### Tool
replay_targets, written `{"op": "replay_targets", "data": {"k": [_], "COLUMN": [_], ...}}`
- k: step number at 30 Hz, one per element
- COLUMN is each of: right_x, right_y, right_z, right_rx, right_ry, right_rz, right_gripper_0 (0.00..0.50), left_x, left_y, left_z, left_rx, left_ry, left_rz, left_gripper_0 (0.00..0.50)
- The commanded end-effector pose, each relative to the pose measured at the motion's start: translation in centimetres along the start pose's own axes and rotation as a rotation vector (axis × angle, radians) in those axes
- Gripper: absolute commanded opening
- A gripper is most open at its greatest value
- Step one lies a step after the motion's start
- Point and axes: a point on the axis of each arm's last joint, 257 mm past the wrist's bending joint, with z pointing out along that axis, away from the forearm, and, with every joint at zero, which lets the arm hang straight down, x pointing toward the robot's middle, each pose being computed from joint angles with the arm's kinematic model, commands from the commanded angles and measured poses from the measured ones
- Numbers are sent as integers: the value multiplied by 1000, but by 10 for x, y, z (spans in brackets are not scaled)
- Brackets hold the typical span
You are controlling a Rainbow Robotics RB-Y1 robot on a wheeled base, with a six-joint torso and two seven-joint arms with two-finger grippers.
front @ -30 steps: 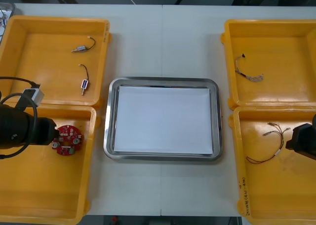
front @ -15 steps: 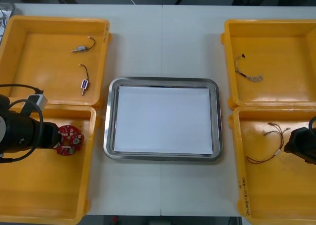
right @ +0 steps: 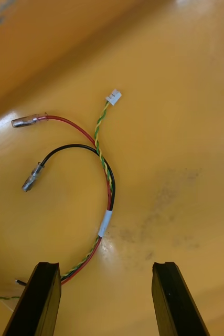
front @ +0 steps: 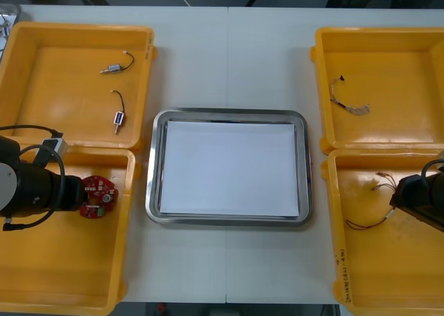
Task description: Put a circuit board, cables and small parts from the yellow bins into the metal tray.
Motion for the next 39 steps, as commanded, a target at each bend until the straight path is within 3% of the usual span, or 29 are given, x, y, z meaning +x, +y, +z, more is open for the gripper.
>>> {"op": "replay_targets", "data": {"k": [1, 13, 15, 16, 17, 19, 31, 35, 39], "right_x": [8, 15, 14, 15, 15, 18, 23, 25, 25], "right_y": [5, 12, 12, 12, 11, 10, 9, 8, 7], "right_z": [11, 32, 35, 36, 37, 39, 55, 60, 64], "right_rx": [-16, -31, -32, -32, -31, -28, -26, -19, -16], "right_ry": [6, 20, 17, 21, 21, 30, 50, 55, 54], "right_rz": [67, 127, 130, 131, 135, 139, 166, 173, 182], "right_gripper_0": [500, 500, 500, 500, 500, 500, 500, 500, 500], "left_x": [20, 24, 25, 25, 25, 25, 19, 9, 3], "left_y": [-5, -8, -9, -9, -10, -11, -13, -11, -10], "left_z": [11, 16, 17, 17, 17, 18, 15, 4, -14], "left_rx": [8, 10, 11, 13, 14, 15, 28, 24, 15], "left_ry": [18, 17, 16, 16, 14, 15, -2, -27, -24], "left_rz": [-56, -52, -52, -53, -52, -56, -64, -62, -58], "left_gripper_0": [460, 456, 368, 284, 149, 5, 0, 1, 0]}}
